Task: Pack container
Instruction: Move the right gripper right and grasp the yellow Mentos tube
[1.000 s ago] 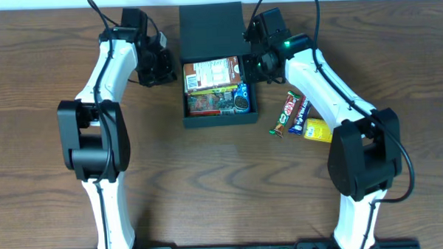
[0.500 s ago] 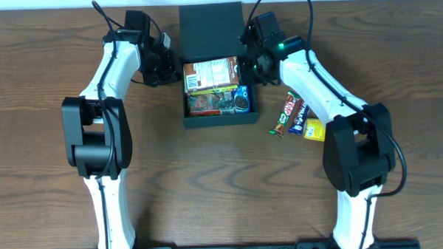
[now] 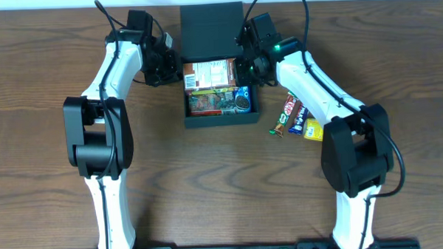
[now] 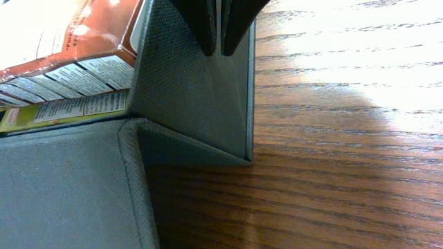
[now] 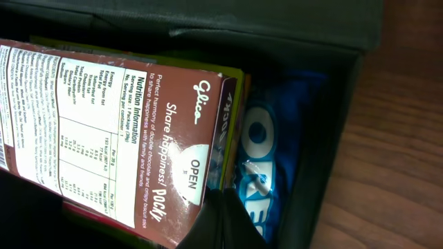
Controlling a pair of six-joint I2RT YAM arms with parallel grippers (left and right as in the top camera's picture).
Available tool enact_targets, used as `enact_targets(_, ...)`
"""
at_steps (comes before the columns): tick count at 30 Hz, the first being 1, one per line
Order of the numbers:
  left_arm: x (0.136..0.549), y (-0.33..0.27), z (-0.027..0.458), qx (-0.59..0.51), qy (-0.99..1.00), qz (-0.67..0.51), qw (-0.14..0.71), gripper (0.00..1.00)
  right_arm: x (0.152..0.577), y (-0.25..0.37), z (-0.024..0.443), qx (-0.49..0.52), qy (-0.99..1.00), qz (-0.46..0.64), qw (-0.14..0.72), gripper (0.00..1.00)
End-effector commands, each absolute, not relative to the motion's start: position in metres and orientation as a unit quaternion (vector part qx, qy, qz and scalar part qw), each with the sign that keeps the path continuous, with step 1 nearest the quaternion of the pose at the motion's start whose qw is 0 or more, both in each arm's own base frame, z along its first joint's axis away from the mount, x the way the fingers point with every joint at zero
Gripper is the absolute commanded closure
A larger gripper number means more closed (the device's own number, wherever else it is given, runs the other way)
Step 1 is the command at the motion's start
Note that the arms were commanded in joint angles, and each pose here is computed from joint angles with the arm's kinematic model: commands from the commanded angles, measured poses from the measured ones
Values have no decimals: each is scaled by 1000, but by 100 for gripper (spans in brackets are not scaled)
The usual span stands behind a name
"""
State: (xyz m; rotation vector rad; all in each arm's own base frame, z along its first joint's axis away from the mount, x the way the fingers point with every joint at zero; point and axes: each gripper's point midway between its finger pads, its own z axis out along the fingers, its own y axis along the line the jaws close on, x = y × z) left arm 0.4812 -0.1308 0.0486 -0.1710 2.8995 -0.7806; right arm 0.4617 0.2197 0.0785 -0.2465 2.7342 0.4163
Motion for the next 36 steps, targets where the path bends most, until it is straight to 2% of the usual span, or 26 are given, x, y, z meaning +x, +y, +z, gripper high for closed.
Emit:
enact_targets(1, 476, -142, 43, -51, 960, -269, 55, 94, 461, 221, 73, -85, 971, 132, 183, 99)
enact_targets(6, 475, -140, 43, -53, 961, -267, 51, 94, 468, 214, 98, -77, 967, 135, 200, 99)
enact_targets(12, 473, -139, 42, -55, 961, -266, 48, 94, 472, 196, 165, -63, 954, 147, 255, 99)
enact_targets(16, 475, -133, 43, -62, 961, -266, 50, 94, 463, 163, 202, -41, 951, 141, 274, 98)
enact_targets(19, 478, -121, 43, -73, 960, -265, 54, 94, 450, 129, 209, -26, 958, 121, 257, 91)
enact_targets(20, 480, -116, 43, -79, 959, -265, 55, 94, 445, 118, 208, -20, 962, 115, 245, 88)
enact_targets(22, 481, -105, 43, -91, 959, -264, 55, 94, 431, 96, 201, -7, 972, 101, 212, 75)
enact_targets(25, 480, -89, 44, -110, 957, -263, 53, 94, 410, 69, 189, -9, 984, 76, 161, 48)
enact_targets(26, 480, -85, 45, -116, 957, -262, 52, 94, 404, 61, 186, -8, 987, 65, 149, 42)
enact_targets(28, 481, -77, 45, -126, 955, -263, 52, 94, 393, 46, 182, -9, 991, 39, 125, 21)
enact_targets(31, 481, -71, 46, -139, 953, -263, 51, 94, 380, 31, 178, -5, 995, 15, 96, 1)
enact_targets(34, 481, -69, 46, -146, 952, -263, 50, 94, 371, 25, 177, 34, 996, 15, 77, 1)
enact_targets(36, 481, -69, 46, -150, 952, -264, 47, 94, 364, 24, 176, 102, 993, 23, 61, 1)
